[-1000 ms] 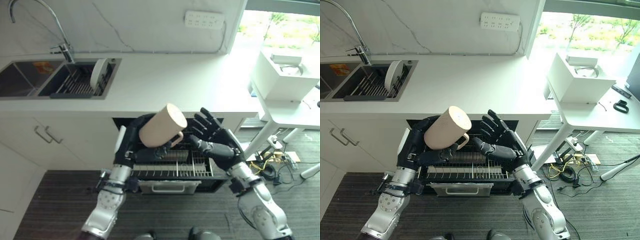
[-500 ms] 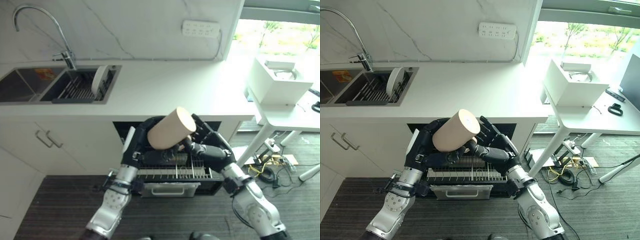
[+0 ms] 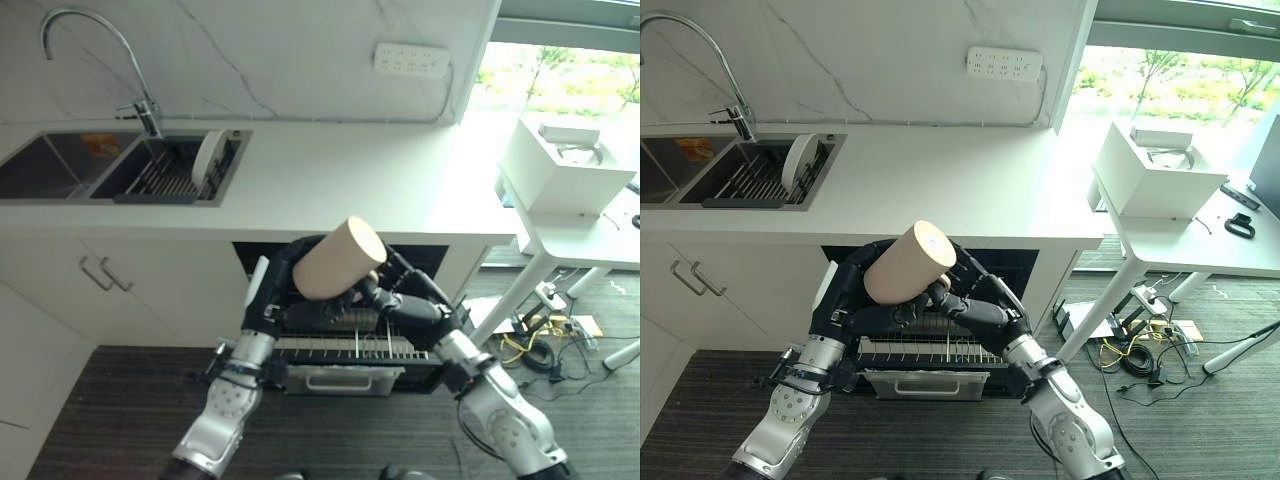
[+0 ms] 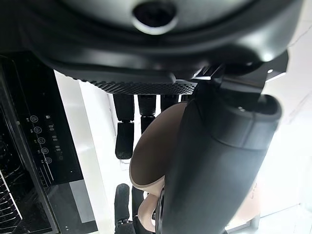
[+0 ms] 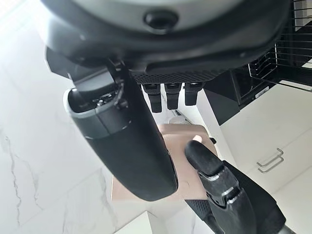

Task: Place the dishes in the dishwasher.

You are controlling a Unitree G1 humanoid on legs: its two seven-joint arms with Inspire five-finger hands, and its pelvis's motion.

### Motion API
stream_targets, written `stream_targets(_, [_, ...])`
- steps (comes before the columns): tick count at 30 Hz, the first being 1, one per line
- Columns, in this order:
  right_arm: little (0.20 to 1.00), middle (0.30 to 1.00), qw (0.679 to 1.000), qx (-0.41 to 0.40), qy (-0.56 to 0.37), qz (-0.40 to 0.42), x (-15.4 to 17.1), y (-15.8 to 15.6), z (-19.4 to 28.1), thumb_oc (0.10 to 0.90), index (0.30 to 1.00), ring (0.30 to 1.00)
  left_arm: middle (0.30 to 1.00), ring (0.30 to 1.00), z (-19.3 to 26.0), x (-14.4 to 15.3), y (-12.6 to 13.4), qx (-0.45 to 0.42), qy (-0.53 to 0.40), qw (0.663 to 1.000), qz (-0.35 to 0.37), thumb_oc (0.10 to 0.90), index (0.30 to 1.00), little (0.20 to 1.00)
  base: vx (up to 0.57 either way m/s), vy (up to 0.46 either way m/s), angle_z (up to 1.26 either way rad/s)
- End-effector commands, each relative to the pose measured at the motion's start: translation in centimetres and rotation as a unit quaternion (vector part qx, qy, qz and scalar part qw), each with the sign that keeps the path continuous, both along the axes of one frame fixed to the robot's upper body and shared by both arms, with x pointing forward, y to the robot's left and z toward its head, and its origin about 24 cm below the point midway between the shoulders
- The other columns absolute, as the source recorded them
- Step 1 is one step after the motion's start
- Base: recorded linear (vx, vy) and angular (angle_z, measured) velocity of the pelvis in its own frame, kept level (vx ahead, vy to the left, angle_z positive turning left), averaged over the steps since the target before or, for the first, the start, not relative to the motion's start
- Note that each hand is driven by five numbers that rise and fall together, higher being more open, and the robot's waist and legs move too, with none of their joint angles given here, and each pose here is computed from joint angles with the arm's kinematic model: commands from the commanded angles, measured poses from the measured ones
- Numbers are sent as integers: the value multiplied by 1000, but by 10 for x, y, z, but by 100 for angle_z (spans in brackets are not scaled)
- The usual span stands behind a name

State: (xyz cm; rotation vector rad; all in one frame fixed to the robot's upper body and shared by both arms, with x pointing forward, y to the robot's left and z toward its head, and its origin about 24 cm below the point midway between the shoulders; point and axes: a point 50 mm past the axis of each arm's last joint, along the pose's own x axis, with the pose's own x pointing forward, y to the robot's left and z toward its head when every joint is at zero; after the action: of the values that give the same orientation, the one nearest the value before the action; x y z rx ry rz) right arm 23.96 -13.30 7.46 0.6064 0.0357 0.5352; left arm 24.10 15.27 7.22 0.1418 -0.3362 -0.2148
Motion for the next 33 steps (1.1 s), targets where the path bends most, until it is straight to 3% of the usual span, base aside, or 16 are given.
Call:
stream_targets(1, [900, 900, 980, 107, -161, 54, 0, 19, 67, 800, 900, 900, 300, 300, 19, 2, -36, 38, -59, 990, -118, 400, 300, 300, 0, 0, 0])
stream_targets(14, [900, 900, 973, 114, -186, 68, 0, 23, 77, 800, 900, 900, 300, 300, 3, 1, -43, 63, -18, 986, -155, 400, 300, 300, 0, 0, 0])
stream_targets(33, [900, 900, 962, 150, -216, 72, -4, 13, 91, 800, 900, 900, 300, 300, -4, 12, -17, -21, 18, 998, -60, 400, 300, 300, 0, 0, 0])
